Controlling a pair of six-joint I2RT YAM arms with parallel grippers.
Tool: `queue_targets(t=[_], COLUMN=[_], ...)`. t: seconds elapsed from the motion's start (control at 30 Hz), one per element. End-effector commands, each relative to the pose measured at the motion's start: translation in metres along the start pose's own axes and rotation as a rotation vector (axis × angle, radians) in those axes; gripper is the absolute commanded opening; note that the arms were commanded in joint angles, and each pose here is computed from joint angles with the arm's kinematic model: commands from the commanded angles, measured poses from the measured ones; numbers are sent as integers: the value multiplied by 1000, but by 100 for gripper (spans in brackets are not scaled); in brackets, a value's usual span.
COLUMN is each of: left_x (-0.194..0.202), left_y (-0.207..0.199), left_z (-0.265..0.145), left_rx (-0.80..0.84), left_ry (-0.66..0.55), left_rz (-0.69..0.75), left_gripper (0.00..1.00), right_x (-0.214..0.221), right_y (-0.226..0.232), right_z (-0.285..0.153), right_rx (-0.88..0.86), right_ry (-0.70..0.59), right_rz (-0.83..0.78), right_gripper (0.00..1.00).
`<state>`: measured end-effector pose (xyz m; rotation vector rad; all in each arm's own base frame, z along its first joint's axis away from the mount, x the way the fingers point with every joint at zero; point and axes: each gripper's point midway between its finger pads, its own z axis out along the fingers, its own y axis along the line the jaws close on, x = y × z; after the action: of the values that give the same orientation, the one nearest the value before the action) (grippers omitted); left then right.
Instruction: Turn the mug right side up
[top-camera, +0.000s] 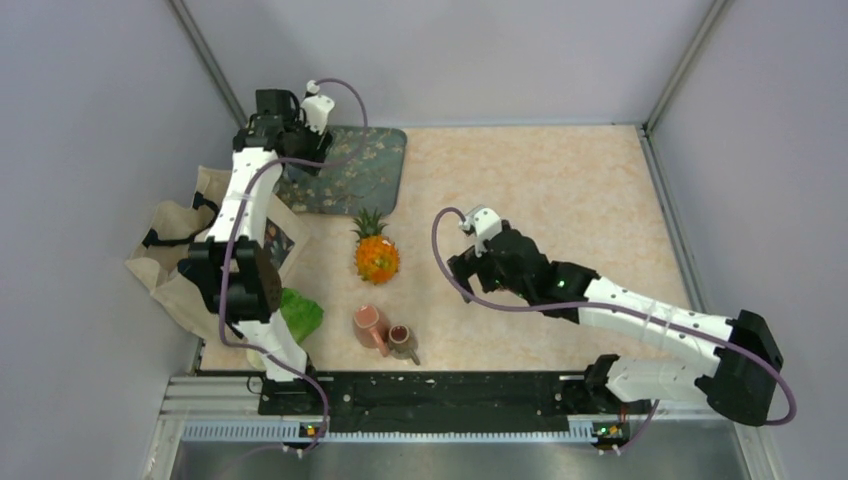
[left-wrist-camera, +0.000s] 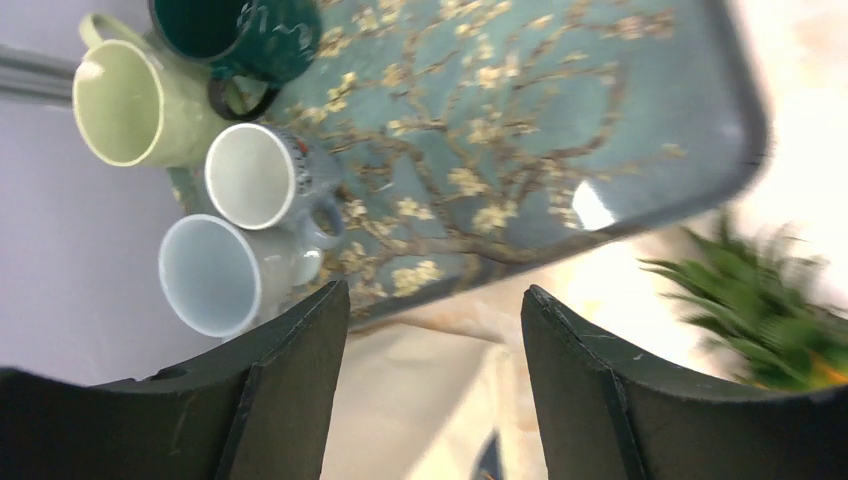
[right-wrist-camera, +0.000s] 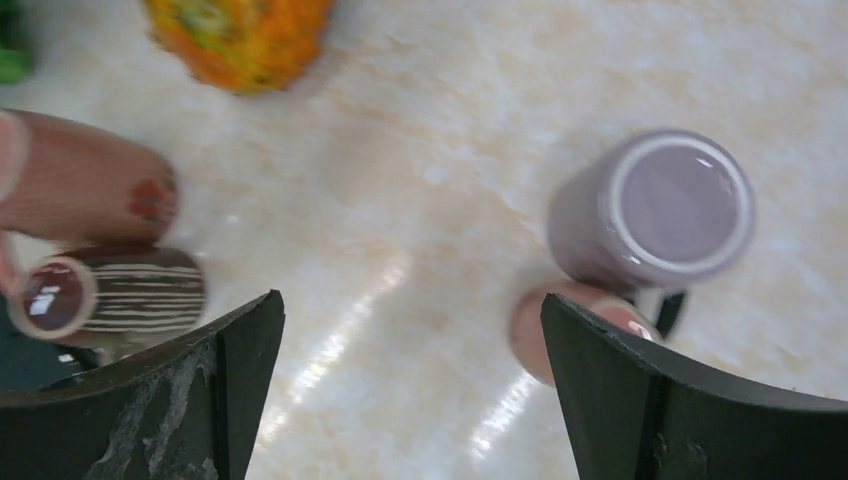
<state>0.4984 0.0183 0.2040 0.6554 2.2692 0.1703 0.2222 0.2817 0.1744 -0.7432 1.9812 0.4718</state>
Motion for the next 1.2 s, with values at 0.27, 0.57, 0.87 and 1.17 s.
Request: queue_targets(t=[0.27,0.57,0.87,1.17], left_x=[34,50,48,44], left_y=[-105,-112,-110,-108], left_z=[-82,-86,-95,-100], left_rx=[352,337,318,312], left_ry=[-63,-42,-65,-88], left_rz=[-156,-185,-169,-149], left_gripper=[69,70,70,70], right_x=[53,32,76,75], right_y=[-122,-107,-92,-9], right_z=[-39,-6,10,-7], right_rx=[163,-85,-69,-141], right_ry=[230,89,280,306], right_rz=[303,335,423,416], right_gripper=[99,99,92,92])
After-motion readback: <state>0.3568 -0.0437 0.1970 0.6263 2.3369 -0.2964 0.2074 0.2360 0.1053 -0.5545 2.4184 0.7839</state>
